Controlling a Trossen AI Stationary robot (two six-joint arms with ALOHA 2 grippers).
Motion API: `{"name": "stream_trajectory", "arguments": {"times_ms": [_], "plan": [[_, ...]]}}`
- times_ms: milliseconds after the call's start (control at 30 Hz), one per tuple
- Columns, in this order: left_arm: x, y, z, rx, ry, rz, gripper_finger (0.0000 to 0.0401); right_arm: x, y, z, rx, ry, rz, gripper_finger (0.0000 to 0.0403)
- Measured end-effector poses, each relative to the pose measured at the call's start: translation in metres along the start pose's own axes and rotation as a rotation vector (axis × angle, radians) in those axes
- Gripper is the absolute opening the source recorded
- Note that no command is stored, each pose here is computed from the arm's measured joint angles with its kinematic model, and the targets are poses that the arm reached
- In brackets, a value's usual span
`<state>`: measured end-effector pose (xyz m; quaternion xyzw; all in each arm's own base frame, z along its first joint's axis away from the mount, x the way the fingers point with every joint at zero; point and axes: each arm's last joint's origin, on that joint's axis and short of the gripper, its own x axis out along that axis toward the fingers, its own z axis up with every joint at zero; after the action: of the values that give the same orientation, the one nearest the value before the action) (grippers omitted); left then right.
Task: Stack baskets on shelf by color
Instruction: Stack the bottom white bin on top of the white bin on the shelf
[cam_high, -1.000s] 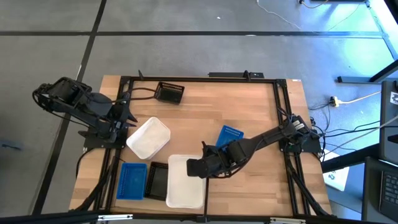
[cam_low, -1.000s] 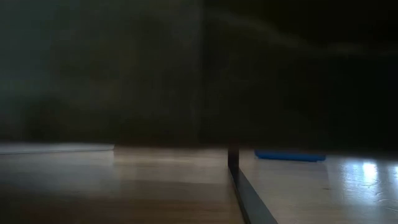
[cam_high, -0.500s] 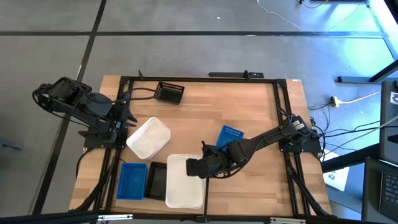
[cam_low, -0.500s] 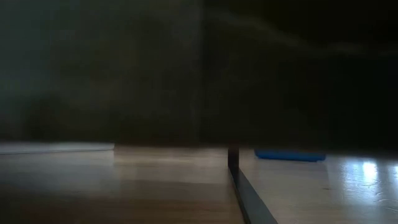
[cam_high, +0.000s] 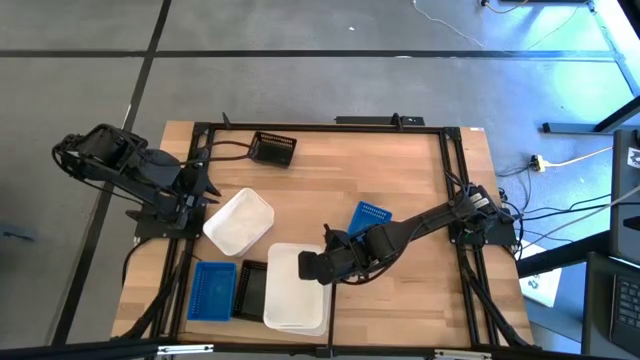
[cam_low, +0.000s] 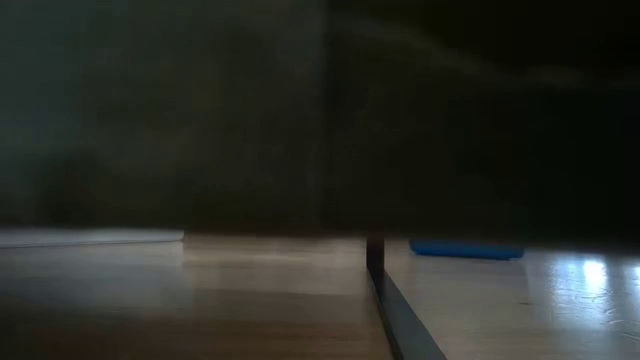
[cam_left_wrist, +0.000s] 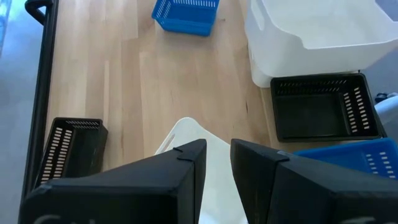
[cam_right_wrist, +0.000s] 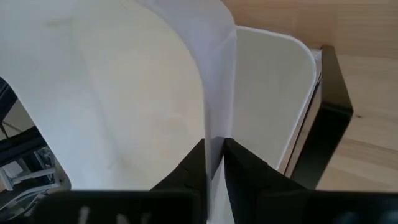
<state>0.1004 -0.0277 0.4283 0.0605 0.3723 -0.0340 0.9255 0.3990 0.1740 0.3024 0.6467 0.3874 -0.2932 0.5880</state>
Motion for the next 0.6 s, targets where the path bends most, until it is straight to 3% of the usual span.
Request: {"name": "stream_trajectory", "arguments": {"times_ms": [400,600], "plan": [[0.0000,0.0000,0.0000,0.001,0.000,0.000,0.0066,0.0000,0.0000,0.0005,0.032,-0.007,0.001,0.0005],[0.0000,0.0000,-0.0005,0.002,0.005,0.001,0.0066,0.0002,0.0003,0.0021,0.024,0.008,-0.009,0.0006]]}}
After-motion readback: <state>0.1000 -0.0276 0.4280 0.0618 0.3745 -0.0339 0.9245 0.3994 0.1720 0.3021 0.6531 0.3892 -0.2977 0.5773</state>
